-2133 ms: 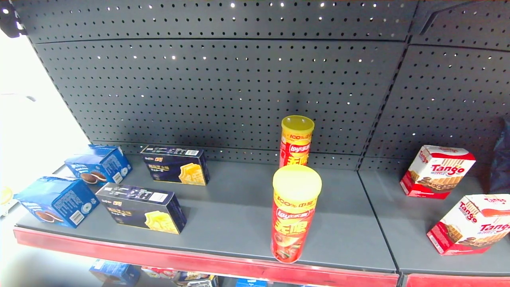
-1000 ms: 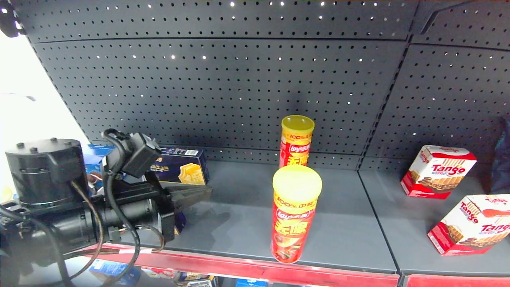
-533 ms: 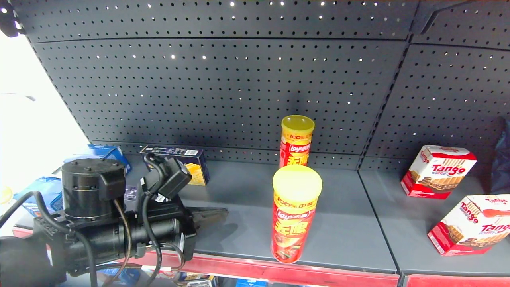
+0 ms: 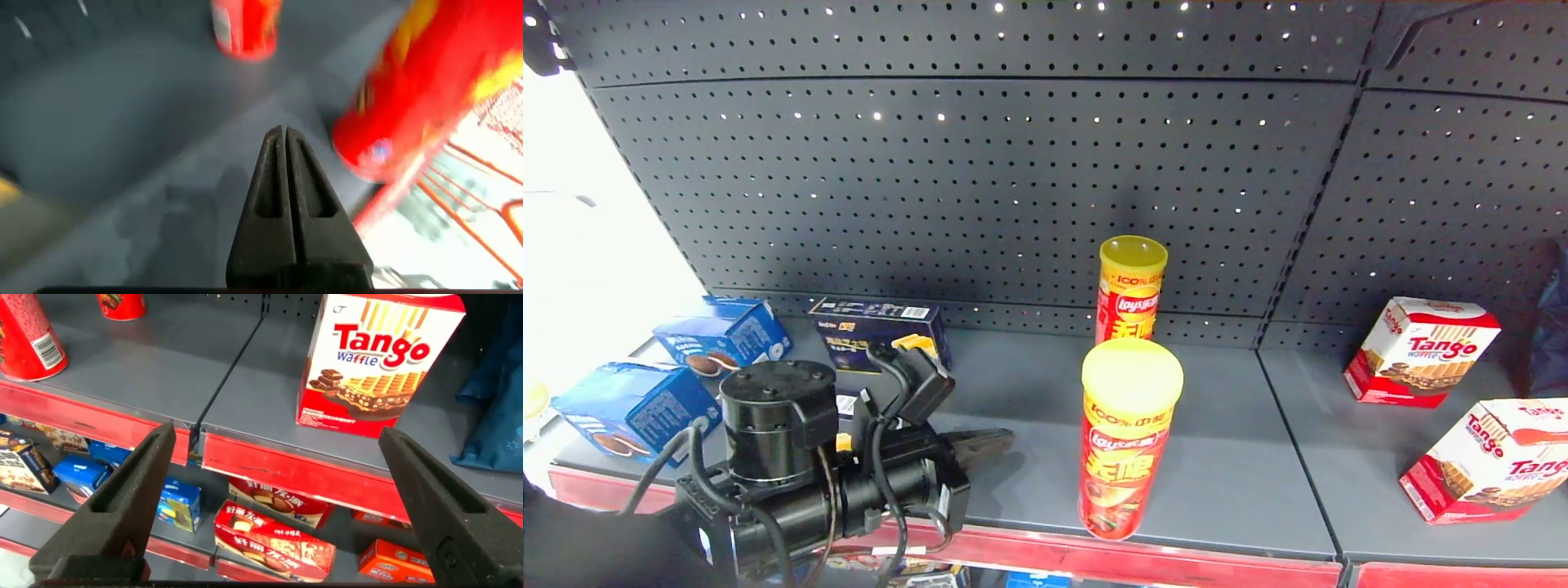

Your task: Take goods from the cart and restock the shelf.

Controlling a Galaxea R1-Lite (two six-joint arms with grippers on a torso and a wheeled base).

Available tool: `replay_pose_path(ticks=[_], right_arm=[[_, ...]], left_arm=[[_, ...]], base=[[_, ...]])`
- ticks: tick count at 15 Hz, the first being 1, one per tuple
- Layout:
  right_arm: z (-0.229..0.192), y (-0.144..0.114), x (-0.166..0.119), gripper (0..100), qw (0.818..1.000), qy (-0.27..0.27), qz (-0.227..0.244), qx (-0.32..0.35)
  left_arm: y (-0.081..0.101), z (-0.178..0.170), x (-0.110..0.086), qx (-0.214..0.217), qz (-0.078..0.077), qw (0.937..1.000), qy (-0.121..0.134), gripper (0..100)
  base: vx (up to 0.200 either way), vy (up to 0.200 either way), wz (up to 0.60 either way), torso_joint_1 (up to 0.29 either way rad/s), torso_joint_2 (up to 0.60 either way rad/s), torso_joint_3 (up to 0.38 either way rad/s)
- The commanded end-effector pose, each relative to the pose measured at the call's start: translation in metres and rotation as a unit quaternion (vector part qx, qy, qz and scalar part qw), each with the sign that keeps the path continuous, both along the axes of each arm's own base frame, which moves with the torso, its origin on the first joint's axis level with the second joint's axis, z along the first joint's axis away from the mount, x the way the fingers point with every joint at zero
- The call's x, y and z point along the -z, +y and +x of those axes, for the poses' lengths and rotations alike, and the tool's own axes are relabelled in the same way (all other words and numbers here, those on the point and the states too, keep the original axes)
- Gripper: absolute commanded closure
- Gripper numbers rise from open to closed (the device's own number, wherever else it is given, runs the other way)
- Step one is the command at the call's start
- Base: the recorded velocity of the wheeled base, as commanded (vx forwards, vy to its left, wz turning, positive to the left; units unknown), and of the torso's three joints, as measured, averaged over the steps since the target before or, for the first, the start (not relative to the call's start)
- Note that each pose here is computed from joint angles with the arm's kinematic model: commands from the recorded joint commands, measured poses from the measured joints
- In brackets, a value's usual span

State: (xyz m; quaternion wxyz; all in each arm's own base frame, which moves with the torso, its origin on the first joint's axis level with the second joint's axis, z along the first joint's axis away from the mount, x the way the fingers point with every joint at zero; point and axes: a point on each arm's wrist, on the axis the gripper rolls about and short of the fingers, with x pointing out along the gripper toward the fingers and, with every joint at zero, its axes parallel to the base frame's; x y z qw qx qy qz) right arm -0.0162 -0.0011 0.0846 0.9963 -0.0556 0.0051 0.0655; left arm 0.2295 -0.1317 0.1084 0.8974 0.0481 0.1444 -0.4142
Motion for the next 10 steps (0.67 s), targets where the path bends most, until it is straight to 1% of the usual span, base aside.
replay_pose_path(ticks=[1,2,4,5,7,8,10], right_arm=[[0.0,0.0,0.0,0,1.0,0.001,0.0,0.0],[0.0,0.0,0.0,0,1.0,0.001,-0.001,0.002],[0.0,0.0,0.0,0,1.0,0.001,0.0,0.001],[0.0,0.0,0.0,0,1.0,0.001,-0.001,0.001],[0.0,0.0,0.0,0,1.0,0.001,0.0,0.002],[0.0,0.0,0.0,0,1.0,0.001,0.0,0.001],[0.0,0.0,0.0,0,1.0,0.001,-0.001,0.001]], left_arm=[[-0.003,-0.004,0.006,0.009,0.006,0.9999,0.012,100],[-0.008,-0.006,0.006,0.017,0.004,0.9998,0.012,100],[-0.016,-0.006,0.005,0.029,-0.004,0.9996,0.003,100],[-0.02,-0.003,0.007,0.032,-0.005,0.9995,0.002,100],[-0.028,-0.001,0.01,0.038,-0.014,0.9992,0.004,100],[-0.031,0.001,0.013,0.036,-0.013,0.9993,0.006,100],[-0.035,0.003,0.013,0.038,-0.016,0.9992,0.0,100]], base=[[0.0,0.0,0.0,0.0,0.0,0.0],[0.0,0.0,0.0,0.0,0.0,0.0],[0.0,0.0,0.0,0.0,0.0,0.0],[0.0,0.0,0.0,0.0,0.0,0.0],[0.0,0.0,0.0,0.0,0.0,0.0],[0.0,0.0,0.0,0.0,0.0,0.0],[0.0,0.0,0.0,0.0,0.0,0.0]])
